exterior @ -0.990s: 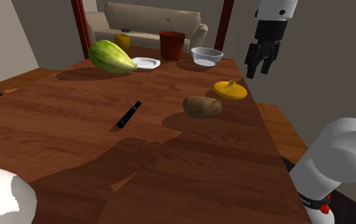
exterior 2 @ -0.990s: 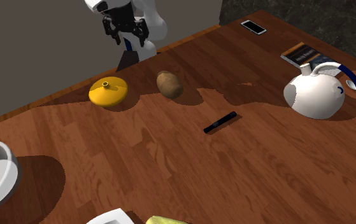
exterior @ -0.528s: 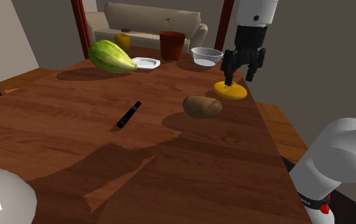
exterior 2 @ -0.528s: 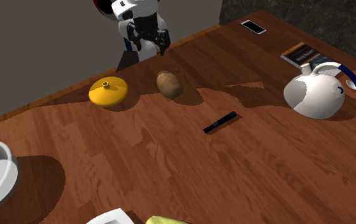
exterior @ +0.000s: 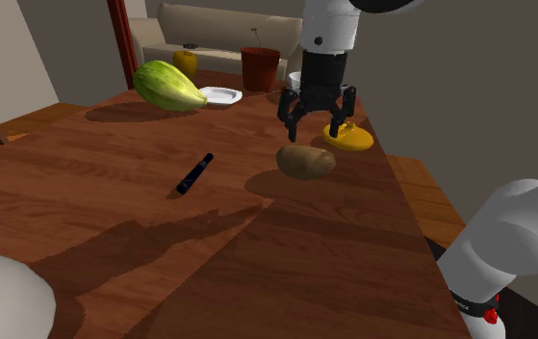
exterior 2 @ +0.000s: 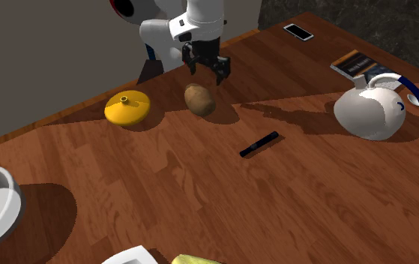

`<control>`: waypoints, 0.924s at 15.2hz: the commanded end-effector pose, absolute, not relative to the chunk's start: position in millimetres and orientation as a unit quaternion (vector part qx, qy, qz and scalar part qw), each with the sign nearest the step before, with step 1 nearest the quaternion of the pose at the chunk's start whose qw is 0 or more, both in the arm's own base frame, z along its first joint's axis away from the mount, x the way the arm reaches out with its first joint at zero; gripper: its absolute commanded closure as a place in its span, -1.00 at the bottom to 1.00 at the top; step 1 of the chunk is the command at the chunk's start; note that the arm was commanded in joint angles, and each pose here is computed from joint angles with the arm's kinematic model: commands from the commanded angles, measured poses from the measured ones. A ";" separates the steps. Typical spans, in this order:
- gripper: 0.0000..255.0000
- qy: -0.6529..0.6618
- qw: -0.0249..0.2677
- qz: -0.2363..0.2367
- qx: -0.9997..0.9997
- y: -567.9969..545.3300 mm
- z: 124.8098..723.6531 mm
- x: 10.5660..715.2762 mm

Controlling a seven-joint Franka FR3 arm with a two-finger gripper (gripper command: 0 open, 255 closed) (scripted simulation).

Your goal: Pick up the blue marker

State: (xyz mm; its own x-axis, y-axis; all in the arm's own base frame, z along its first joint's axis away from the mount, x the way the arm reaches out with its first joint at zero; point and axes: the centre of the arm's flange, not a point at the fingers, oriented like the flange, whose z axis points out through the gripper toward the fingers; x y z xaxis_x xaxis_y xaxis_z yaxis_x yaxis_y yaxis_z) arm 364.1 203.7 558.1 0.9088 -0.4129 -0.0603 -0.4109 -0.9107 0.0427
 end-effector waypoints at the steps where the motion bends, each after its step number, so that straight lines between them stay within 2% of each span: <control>1: -1.00 -0.238 0.016 -0.032 0.971 226.3 550.7 372.4; 14: -1.00 -0.392 0.027 -0.015 0.919 352.6 508.0 479.9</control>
State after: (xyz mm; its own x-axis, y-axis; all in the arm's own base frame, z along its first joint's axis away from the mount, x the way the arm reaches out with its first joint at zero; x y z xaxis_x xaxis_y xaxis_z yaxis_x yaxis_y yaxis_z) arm 469.5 345.1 512.2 0.7144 -0.6996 -0.0125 -0.6978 -0.7137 0.0612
